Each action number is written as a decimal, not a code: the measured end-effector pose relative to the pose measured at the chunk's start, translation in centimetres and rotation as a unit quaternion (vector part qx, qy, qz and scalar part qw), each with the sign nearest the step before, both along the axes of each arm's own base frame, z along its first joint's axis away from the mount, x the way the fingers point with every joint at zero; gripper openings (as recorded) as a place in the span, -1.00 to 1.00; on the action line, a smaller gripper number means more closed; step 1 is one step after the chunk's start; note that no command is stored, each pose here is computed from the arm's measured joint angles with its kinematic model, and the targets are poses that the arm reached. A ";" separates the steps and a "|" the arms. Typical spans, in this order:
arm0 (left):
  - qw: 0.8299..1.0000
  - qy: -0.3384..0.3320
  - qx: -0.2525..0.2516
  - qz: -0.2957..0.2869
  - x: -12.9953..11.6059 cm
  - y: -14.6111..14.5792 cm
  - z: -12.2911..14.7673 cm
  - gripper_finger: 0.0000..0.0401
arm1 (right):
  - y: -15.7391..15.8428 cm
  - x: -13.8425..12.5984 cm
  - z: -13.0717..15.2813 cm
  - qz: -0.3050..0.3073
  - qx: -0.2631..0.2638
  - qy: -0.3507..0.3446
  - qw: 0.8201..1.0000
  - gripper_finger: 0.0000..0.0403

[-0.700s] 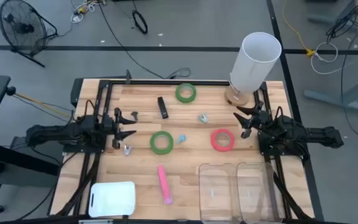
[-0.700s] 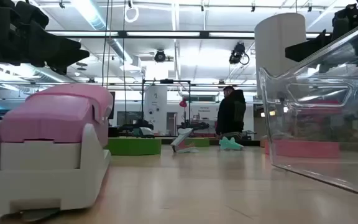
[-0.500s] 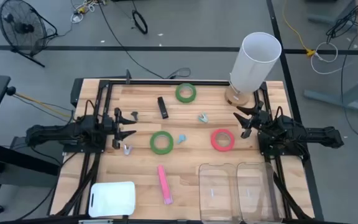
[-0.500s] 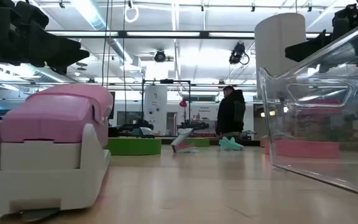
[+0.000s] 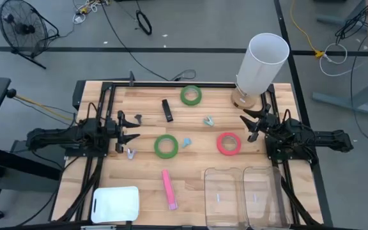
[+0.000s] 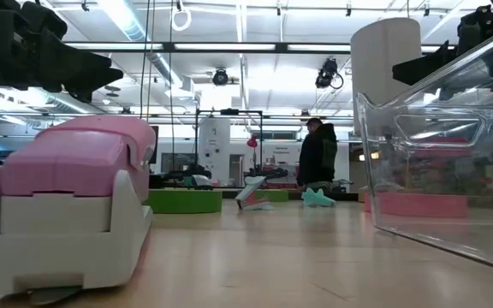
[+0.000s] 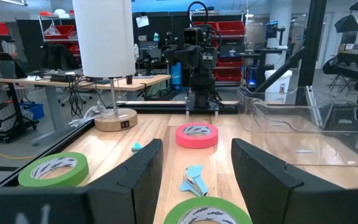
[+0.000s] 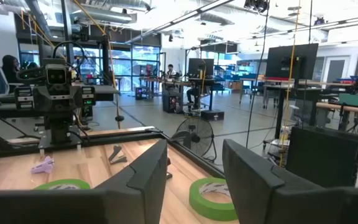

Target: Pick and place Stapler, Stapler remover, tape

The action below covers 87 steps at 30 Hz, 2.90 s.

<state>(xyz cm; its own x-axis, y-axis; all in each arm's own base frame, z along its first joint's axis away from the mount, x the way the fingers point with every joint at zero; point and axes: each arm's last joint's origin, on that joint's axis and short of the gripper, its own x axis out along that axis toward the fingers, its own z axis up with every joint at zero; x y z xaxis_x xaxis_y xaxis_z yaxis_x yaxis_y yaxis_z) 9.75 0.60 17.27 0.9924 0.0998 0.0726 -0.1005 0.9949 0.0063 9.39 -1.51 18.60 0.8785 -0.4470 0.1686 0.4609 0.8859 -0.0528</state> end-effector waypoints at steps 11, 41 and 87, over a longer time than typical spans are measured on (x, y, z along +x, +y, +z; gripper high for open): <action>1.000 0.000 0.000 0.000 0.0 0.0 0.0 -0.03 | 0.0 0.0 0.0 0.000 0.000 0.000 1.000 -0.22; 1.000 0.000 0.000 0.000 0.0 0.0 0.0 -0.03 | 0.0 0.0 0.0 0.000 0.000 0.000 1.000 -0.22; 1.000 -0.031 -0.002 0.000 -0.1 0.0 0.6 -0.03 | 0.6 5.0 1.6 0.029 0.099 0.041 0.994 -0.22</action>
<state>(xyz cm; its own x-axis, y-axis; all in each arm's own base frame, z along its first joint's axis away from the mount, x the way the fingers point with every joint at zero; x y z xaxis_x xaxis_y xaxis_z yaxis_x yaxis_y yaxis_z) 9.69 0.60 17.87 0.9860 0.0998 0.1335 -0.1002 0.9950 -0.0036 14.36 -0.93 20.18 0.9108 -0.4128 0.0085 0.4104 0.9074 0.0904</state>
